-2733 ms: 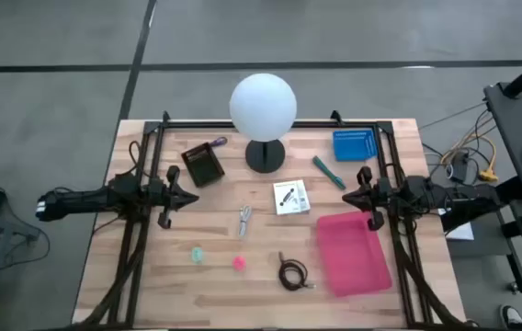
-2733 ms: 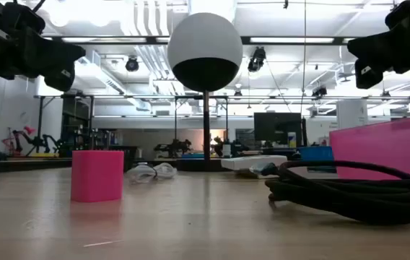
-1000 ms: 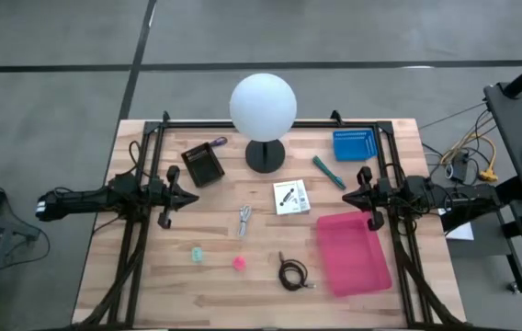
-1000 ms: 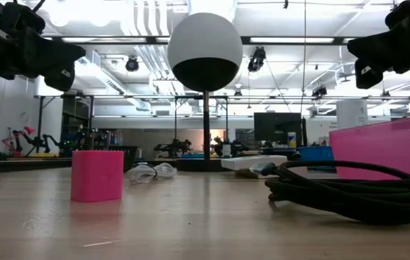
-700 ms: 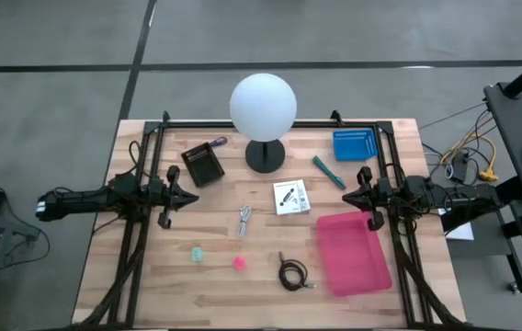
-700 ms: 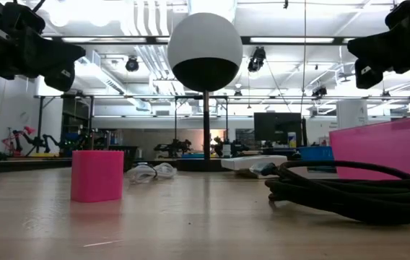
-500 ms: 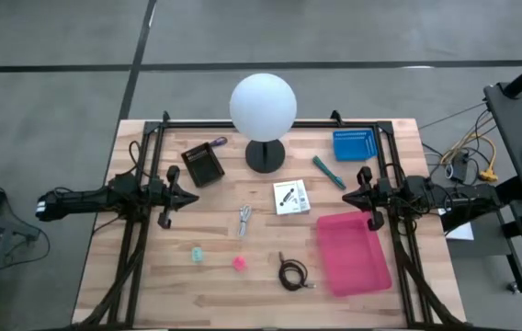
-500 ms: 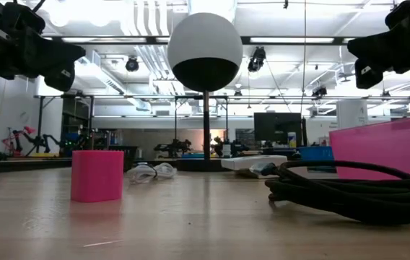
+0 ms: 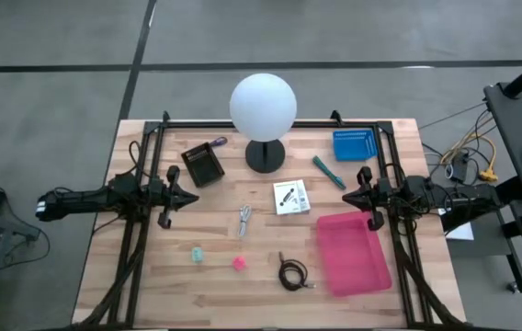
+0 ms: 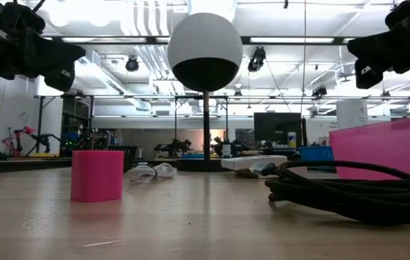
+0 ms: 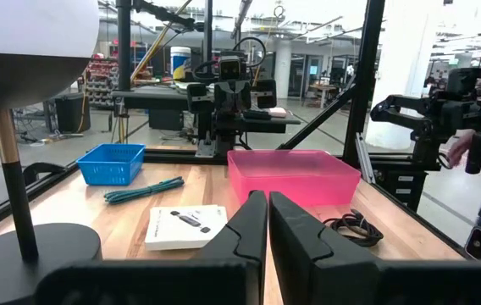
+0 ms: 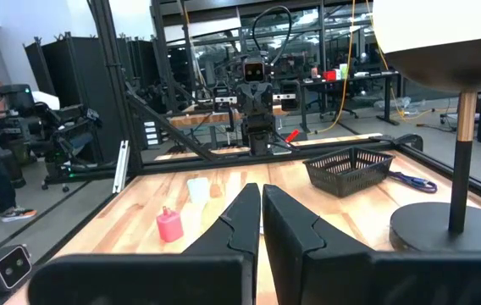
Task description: Pick and place items into bin
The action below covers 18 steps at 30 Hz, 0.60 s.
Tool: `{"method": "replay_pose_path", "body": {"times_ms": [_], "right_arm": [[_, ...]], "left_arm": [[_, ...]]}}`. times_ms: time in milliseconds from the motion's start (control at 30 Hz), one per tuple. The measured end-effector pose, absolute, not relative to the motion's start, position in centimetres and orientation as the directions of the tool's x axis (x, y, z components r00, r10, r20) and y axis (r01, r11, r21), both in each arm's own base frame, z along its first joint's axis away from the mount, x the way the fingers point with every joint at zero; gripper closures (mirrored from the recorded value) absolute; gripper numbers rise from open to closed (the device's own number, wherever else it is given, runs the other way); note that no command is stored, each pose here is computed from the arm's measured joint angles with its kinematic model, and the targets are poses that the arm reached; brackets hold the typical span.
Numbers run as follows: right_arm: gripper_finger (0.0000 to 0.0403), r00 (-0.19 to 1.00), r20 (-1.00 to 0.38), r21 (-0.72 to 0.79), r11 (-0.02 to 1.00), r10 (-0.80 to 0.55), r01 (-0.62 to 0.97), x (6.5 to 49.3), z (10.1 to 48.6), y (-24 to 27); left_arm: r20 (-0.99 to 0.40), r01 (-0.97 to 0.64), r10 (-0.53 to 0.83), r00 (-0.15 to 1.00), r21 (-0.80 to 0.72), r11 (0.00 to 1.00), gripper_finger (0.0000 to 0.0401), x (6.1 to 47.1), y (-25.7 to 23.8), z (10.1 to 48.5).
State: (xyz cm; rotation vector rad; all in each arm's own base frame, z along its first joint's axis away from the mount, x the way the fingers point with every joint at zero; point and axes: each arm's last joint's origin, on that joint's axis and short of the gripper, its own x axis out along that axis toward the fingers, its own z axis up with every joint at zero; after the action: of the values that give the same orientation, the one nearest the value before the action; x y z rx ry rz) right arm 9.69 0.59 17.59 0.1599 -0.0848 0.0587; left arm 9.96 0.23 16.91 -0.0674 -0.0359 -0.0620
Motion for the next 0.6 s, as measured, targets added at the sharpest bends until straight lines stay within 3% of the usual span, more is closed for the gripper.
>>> {"method": "replay_pose_path", "body": {"times_ms": [600], "right_arm": [[0.0394, 0.987, 0.157, 0.174, 0.983, 0.037, -0.064, 9.61, 18.24, 0.54]], "left_arm": [[0.047, 0.065, -0.060, 0.997, -0.093, 0.994, 0.0401, 9.95, 0.23, 16.99]]}}
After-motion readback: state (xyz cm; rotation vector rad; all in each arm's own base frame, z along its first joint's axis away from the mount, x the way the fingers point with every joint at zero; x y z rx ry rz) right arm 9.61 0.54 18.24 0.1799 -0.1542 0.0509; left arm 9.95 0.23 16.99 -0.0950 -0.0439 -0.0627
